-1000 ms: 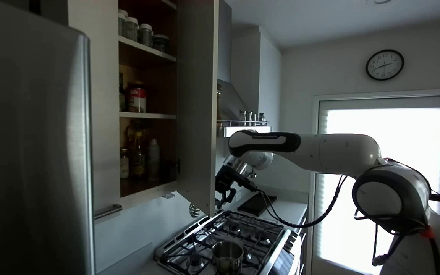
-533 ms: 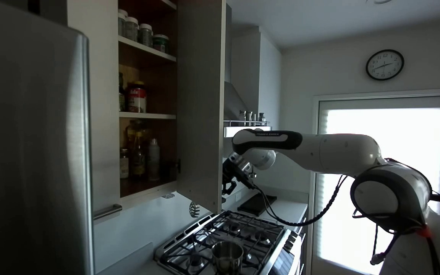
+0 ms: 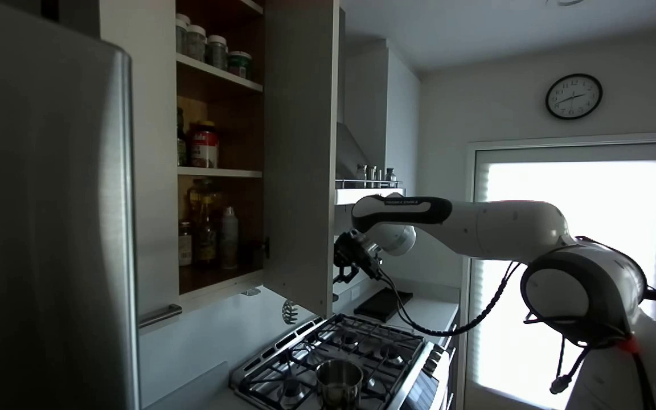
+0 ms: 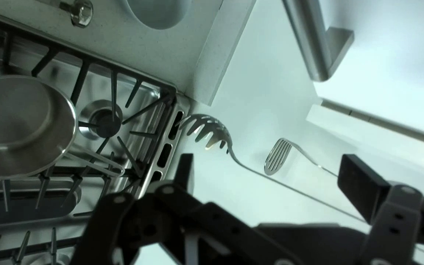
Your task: Open the top right cabinet door, then put the cup in the cabinet
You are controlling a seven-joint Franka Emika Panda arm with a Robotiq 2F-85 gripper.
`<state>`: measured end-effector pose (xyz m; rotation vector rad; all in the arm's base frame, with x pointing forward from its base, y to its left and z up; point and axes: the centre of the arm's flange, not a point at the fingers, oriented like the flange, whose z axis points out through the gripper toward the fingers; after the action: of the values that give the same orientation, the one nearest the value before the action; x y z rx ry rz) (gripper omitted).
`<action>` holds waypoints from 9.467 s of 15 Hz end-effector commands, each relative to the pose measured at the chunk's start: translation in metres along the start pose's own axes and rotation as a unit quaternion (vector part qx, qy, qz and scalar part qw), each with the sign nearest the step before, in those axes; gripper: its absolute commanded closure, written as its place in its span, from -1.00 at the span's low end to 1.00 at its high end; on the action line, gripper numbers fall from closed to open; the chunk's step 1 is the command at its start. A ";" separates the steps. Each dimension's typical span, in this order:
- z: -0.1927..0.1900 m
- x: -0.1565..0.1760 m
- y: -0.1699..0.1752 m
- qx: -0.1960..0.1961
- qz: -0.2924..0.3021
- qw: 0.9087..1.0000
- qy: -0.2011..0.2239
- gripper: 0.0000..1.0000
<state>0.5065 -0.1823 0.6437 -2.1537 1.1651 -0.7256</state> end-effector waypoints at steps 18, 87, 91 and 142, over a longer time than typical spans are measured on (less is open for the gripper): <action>-0.019 -0.063 0.146 -0.090 -0.088 0.992 0.001 -1.00; 0.254 -0.238 0.213 -0.163 -0.205 0.947 -0.188 -1.00; 0.266 -0.232 0.223 -0.230 -0.220 0.936 -0.148 -1.00; 0.221 -0.278 0.196 -0.367 -0.295 0.863 -0.184 0.96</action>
<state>0.4330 0.0153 0.2988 -3.1665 0.6599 -0.0992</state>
